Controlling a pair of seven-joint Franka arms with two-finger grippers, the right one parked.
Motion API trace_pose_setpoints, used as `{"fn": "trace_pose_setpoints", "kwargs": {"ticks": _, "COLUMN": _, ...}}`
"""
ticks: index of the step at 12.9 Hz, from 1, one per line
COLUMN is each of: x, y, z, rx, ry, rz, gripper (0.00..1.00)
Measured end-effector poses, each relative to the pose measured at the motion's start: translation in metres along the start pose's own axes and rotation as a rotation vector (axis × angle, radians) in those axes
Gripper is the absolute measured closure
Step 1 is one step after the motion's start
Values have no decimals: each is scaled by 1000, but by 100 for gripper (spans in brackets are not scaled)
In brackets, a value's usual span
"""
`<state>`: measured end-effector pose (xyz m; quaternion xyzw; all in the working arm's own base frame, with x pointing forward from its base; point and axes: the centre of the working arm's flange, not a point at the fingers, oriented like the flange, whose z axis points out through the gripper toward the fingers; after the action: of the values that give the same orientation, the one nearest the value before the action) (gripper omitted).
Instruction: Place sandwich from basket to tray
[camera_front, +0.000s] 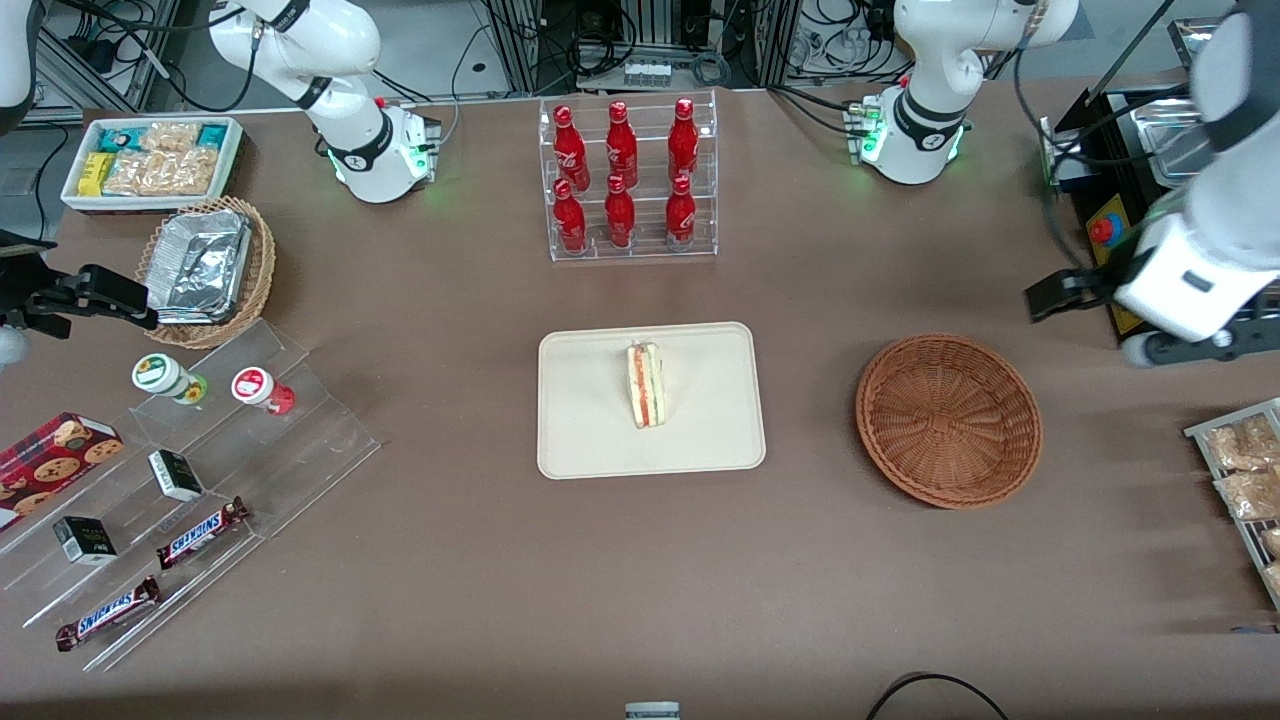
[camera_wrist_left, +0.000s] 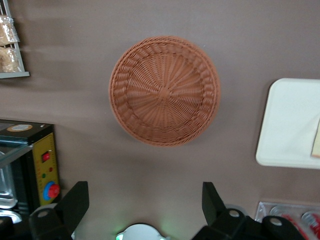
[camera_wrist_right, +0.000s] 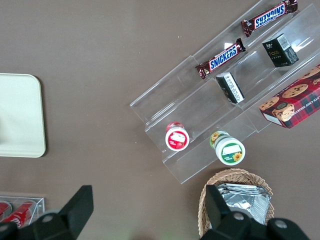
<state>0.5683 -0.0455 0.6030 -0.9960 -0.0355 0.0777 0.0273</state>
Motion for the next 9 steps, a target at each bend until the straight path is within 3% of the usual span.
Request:
{"fn": "trace_pose_setpoints", "kwargs": {"ticks": 6, "x": -30, "y": -38, "z": -4, "rx": -40, "ry": -7, "rz": 100, "gripper": 0}}
{"fn": "trace_pose_setpoints", "kwargs": {"ticks": 9, "x": -44, "y": -45, "z": -9, "rx": -46, "ry": 15, "rz": 103, "gripper": 0}}
